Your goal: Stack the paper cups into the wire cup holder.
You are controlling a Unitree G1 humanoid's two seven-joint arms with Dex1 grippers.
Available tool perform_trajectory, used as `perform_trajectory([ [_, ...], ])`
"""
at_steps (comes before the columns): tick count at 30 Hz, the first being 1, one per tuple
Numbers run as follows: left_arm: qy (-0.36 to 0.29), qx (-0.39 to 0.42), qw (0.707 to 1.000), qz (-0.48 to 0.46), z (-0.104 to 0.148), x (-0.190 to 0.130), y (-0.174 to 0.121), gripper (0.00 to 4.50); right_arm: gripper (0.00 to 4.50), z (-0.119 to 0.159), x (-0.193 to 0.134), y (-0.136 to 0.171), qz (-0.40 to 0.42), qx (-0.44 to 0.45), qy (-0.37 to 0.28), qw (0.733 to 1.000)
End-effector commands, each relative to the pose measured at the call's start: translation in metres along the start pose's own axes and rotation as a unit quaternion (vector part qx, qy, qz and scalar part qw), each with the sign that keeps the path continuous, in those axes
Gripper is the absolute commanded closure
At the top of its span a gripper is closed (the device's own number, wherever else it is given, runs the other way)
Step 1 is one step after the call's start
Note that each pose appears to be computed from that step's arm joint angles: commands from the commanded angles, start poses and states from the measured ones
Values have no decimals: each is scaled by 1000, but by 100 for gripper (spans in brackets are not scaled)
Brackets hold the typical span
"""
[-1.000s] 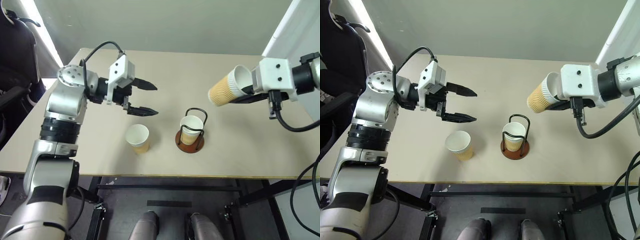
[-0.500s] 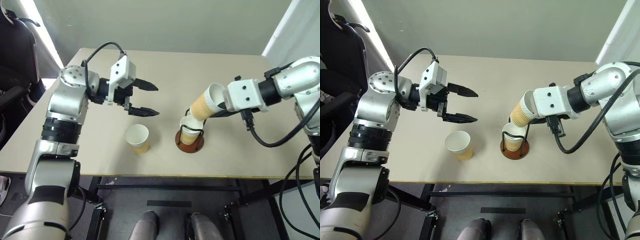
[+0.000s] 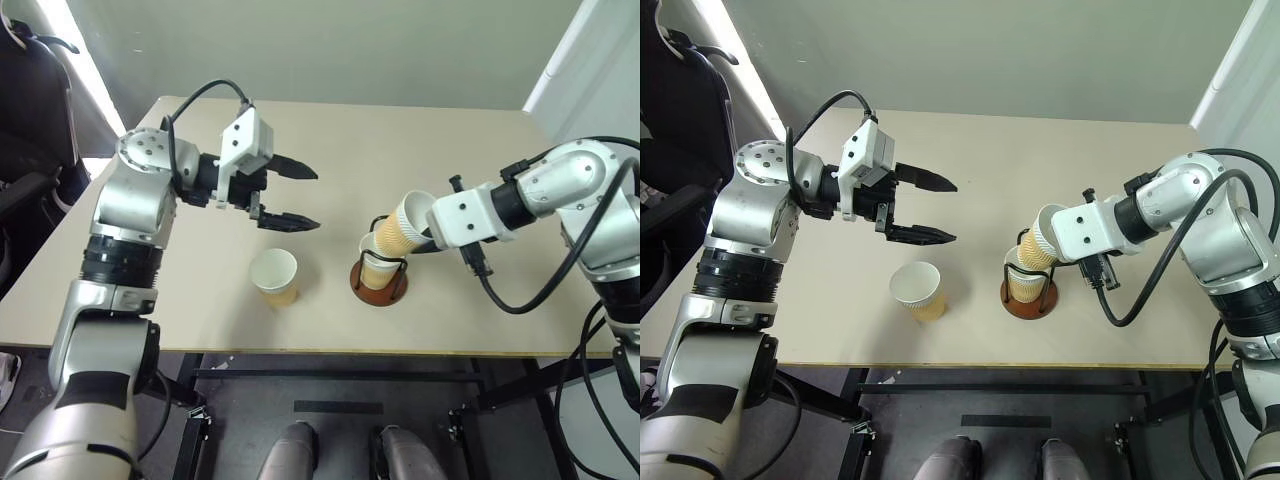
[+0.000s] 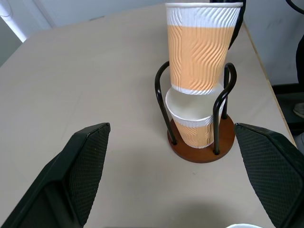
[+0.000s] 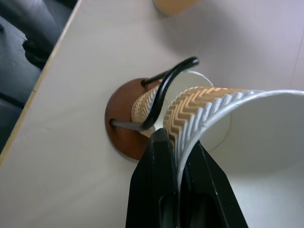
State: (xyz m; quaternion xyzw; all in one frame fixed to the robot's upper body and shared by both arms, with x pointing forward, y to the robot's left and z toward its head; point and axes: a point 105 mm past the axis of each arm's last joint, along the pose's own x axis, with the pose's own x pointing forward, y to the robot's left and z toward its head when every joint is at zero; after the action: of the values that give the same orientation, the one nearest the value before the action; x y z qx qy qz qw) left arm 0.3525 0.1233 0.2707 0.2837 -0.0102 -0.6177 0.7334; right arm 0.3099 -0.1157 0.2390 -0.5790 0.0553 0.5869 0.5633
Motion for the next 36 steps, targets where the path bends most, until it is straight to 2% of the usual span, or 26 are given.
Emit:
perform_trajectory([
  [1,-11,20,1000,10,12,-6,2,0,446,-1,0,-5,-17,-20,14,1000],
  [6,-11,20,1000,9,13,-5,2,0,446,-3,2,-9,-24,-26,18,999],
  [9,-12,21,1000,10,13,-5,2,0,388,-2,2,-11,-26,-29,15,999],
  [20,-13,19,1000,10,12,-4,3,0,18,2,-4,-10,-24,-23,5,999],
  [21,-14,19,1000,10,12,-4,3,0,5,4,-5,-14,-36,-13,-6,999],
  [25,-13,27,999,11,15,-6,2,0,5,26,-28,-33,-98,90,-106,985],
  [27,-8,34,999,6,18,-9,-1,0,5,33,-39,-33,-107,125,-137,977],
  [30,15,48,999,-16,21,-17,-9,0,5,39,-51,-23,-93,166,-165,968],
  [36,83,65,991,-76,12,-30,-31,0,5,38,-62,-13,-86,202,-170,961],
])
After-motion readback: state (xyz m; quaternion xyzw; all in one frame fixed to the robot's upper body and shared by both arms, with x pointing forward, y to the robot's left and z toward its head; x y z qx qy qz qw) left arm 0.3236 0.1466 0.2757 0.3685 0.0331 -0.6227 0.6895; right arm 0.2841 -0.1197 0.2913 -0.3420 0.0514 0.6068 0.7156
